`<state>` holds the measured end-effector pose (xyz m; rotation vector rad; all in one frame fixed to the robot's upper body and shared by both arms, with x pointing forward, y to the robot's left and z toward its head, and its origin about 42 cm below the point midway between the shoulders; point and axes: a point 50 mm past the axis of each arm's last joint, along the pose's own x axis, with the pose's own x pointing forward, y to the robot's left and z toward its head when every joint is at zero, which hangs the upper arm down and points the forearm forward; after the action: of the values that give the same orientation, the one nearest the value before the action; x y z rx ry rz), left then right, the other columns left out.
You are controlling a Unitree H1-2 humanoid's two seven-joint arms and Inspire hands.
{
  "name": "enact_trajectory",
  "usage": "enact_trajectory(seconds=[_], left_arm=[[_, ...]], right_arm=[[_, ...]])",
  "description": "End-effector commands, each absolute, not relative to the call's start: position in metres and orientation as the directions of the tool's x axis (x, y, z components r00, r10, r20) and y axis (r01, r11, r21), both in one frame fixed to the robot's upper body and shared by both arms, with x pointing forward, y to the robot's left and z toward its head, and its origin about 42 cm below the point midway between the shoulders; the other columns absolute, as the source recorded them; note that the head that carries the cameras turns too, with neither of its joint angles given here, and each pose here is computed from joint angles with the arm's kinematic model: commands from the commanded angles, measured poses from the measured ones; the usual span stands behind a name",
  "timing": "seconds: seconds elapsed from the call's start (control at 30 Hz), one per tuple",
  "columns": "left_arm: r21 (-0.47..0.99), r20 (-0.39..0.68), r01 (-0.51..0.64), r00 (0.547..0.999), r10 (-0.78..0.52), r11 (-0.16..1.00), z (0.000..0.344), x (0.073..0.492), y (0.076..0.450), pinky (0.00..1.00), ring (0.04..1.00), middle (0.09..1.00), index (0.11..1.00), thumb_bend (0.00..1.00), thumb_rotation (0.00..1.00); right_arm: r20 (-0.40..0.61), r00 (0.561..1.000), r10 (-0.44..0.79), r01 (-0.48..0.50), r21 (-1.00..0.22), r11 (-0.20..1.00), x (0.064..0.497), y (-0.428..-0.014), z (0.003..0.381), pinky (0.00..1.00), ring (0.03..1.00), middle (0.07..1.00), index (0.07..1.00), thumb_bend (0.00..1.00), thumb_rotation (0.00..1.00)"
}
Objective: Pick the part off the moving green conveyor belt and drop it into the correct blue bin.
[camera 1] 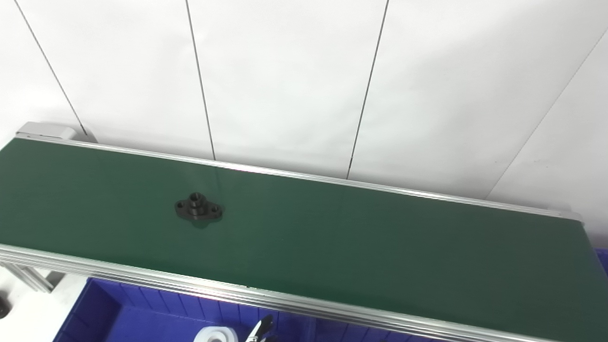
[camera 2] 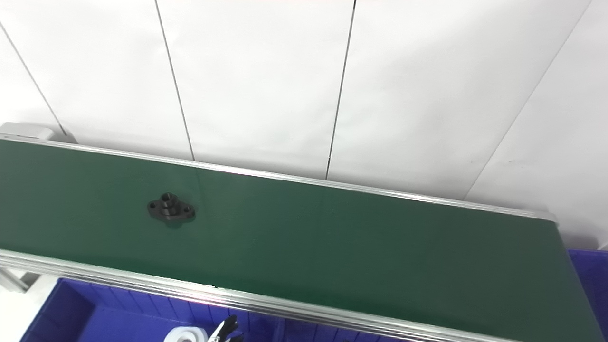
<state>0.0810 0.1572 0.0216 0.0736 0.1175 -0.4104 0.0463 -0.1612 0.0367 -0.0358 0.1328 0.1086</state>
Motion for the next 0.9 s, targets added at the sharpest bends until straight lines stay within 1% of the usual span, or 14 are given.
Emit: enact_trajectory(seconds=[0.0,0.07,0.2,0.3,0.33,0.4,0.47,0.57,0.63,0.67,0.7,0.77,0.83,0.87], left_arm=[[0.041,-0.095,0.399,0.914,-0.393,0.916,0.03,0.081,0.151,0.84,0.937,1.0,1.0,0.85,0.91],[0.037,-0.092,0.397,0.915,-0.392,0.917,0.031,0.08,0.149,0.84,0.941,1.0,1.0,0.85,0.91],[0.035,-0.086,0.392,0.917,-0.389,0.919,0.034,0.08,0.145,0.83,0.944,1.0,1.0,0.85,0.91],[0.022,-0.084,0.389,0.918,-0.386,0.921,0.035,0.081,0.143,0.83,0.949,1.0,1.0,0.86,0.9],[0.021,-0.085,0.39,0.918,-0.387,0.921,0.035,0.081,0.143,0.84,0.958,1.0,1.0,0.85,0.9],[0.021,-0.086,0.392,0.917,-0.389,0.92,0.035,0.082,0.142,0.84,0.959,1.0,1.0,0.86,0.9],[0.022,-0.089,0.39,0.918,-0.387,0.92,0.034,0.083,0.141,0.83,0.956,1.0,1.0,0.87,0.89],[0.017,-0.087,0.391,0.917,-0.388,0.92,0.033,0.085,0.139,0.83,0.971,1.0,1.0,0.88,0.89],[0.022,-0.084,0.393,0.917,-0.39,0.919,0.032,0.086,0.138,0.84,0.986,1.0,1.0,0.88,0.88],[0.023,-0.08,0.392,0.918,-0.389,0.92,0.032,0.086,0.137,0.84,0.977,1.0,1.0,0.88,0.88],[0.023,-0.078,0.391,0.918,-0.389,0.92,0.032,0.087,0.136,0.84,0.974,1.0,1.0,0.88,0.88],[0.022,-0.075,0.39,0.919,-0.387,0.921,0.031,0.087,0.135,0.84,0.96,1.0,1.0,0.88,0.88],[0.021,-0.072,0.387,0.92,-0.385,0.922,0.03,0.088,0.133,0.84,0.951,1.0,1.0,0.87,0.88],[0.02,-0.071,0.386,0.921,-0.384,0.922,0.029,0.088,0.132,0.84,0.946,1.0,1.0,0.88,0.88]], right_arm=[[-0.036,0.994,0.099,-0.1,-0.046,0.994,0.048,-0.163,0.055,0.98,0.945,0.977,1.0,0.78,0.58],[-0.01,0.996,0.09,-0.091,-0.072,0.993,0.049,-0.165,0.062,0.95,0.933,0.968,1.0,0.8,0.59],[0.068,0.994,0.084,-0.074,-0.134,0.988,0.058,-0.166,0.084,0.93,0.933,0.972,1.0,0.84,0.59],[0.164,0.982,0.093,-0.063,-0.181,0.981,0.081,-0.161,0.106,0.93,0.931,0.971,0.993,0.86,0.58],[0.2,0.975,0.097,-0.056,-0.202,0.978,0.091,-0.159,0.114,0.89,0.921,0.961,0.983,0.89,0.59],[0.244,0.964,0.103,-0.048,-0.219,0.975,0.108,-0.155,0.125,0.9,0.924,0.958,0.979,0.91,0.59],[0.296,0.948,0.118,-0.049,-0.231,0.972,0.136,-0.15,0.138,0.91,0.925,0.958,0.981,0.91,0.59],[0.353,0.923,0.15,-0.049,-0.279,0.959,0.175,-0.143,0.155,0.93,0.939,0.967,0.988,0.93,0.64],[0.37,0.912,0.176,-0.045,-0.337,0.94,0.193,-0.142,0.161,0.88,0.935,0.972,0.991,0.91,0.74],[0.374,0.908,0.19,-0.041,-0.371,0.928,0.207,-0.141,0.166,0.85,0.921,0.964,0.979,0.88,0.81],[0.372,0.906,0.203,-0.039,-0.403,0.914,0.219,-0.14,0.171,0.84,0.916,0.961,0.975,0.87,0.83],[0.363,0.905,0.222,-0.037,-0.454,0.89,0.238,-0.139,0.179,0.8,0.901,0.952,0.965,0.84,0.9],[0.348,0.905,0.246,-0.034,-0.517,0.855,0.256,-0.137,0.185,0.8,0.898,0.945,0.965,0.84,0.89],[0.34,0.905,0.256,-0.031,-0.548,0.836,0.264,-0.136,0.187,0.77,0.892,0.94,0.967,0.85,0.87]])
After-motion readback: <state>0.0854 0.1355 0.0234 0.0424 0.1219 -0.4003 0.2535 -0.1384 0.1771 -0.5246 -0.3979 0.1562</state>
